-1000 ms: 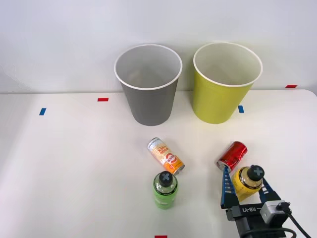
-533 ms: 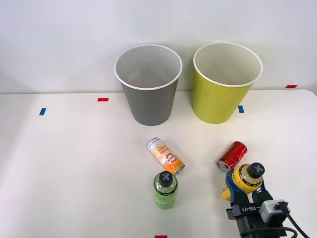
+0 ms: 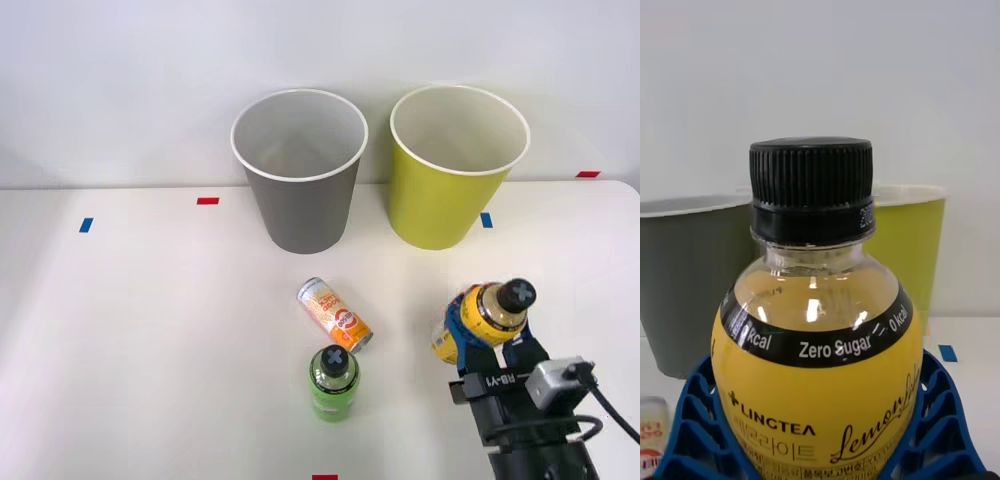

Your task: Put cans in the gray bin, plastic bottles in the light green bin

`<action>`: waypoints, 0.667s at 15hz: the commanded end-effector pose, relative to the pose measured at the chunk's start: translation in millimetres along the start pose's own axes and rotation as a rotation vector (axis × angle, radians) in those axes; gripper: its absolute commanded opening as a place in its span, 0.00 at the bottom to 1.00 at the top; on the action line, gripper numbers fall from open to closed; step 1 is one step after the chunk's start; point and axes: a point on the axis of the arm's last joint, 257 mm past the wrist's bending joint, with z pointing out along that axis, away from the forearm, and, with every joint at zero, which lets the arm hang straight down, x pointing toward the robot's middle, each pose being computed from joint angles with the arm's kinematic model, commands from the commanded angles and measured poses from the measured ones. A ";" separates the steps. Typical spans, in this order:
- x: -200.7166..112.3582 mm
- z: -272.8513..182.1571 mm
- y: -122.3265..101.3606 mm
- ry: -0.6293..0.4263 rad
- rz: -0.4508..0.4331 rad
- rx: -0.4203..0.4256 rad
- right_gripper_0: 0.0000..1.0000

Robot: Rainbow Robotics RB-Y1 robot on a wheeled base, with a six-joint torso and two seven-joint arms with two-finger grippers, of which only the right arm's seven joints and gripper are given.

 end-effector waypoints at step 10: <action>-142.5 130.6 2.5 -0.124 0.136 -0.039 0.00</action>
